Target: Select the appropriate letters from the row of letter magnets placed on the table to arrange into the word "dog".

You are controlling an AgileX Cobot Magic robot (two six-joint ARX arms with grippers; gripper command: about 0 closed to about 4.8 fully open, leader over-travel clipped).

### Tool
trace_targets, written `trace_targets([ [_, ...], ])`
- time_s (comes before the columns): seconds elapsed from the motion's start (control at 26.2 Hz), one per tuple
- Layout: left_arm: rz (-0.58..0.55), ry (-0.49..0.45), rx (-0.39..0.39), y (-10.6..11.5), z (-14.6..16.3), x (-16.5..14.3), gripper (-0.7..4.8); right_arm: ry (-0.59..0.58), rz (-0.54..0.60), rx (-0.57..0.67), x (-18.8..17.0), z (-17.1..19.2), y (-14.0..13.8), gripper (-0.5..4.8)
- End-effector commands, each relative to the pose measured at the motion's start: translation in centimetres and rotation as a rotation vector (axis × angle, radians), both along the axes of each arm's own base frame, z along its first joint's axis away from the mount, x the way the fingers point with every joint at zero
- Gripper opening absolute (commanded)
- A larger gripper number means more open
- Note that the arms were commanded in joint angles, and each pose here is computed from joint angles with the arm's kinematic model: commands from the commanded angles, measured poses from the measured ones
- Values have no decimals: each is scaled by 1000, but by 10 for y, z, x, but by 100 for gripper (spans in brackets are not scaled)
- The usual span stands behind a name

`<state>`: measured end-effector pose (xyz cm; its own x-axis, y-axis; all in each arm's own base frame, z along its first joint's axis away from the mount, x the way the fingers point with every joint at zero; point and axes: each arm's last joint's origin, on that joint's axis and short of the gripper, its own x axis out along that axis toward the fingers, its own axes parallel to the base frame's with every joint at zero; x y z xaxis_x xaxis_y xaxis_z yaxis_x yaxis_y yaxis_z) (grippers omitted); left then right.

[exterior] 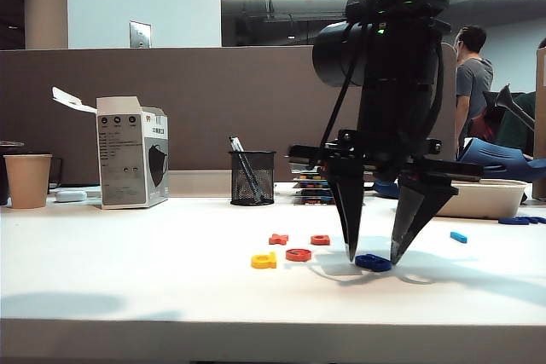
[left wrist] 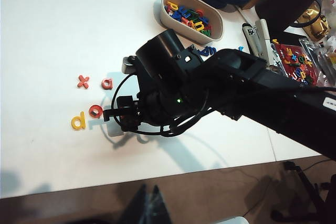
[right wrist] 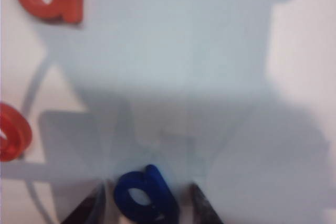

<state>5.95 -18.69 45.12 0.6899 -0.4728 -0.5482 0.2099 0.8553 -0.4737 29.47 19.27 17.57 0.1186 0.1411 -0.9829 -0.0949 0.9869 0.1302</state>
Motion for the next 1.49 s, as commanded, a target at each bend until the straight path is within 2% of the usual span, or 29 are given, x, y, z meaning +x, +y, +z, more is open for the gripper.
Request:
trace_targets([
  [0.04,4,-3,-5,1,1,0,-5,6,3,30,-2,1,0,211],
  [0.61,4,-4,-5,1,1,0,-5,-15,3,87,-4,14,-1,211],
  [0.88,4,-4,-5,1,1,0,-5,-89,13,159,-1,44,2,211],
  [0.95,4,-4,-5,1,1,0,-5,-89,29,219,1,49,6,211],
  [1.07,4,-4,-6,1,1,0,-5,-91,41,285,3,51,9,211],
  [1.3,4,-4,-5,1,1,0,-5,-104,32,295,5,51,10,210],
  [1.49,4,-4,-5,1,1,0,-5,-156,47,352,10,54,15,210],
])
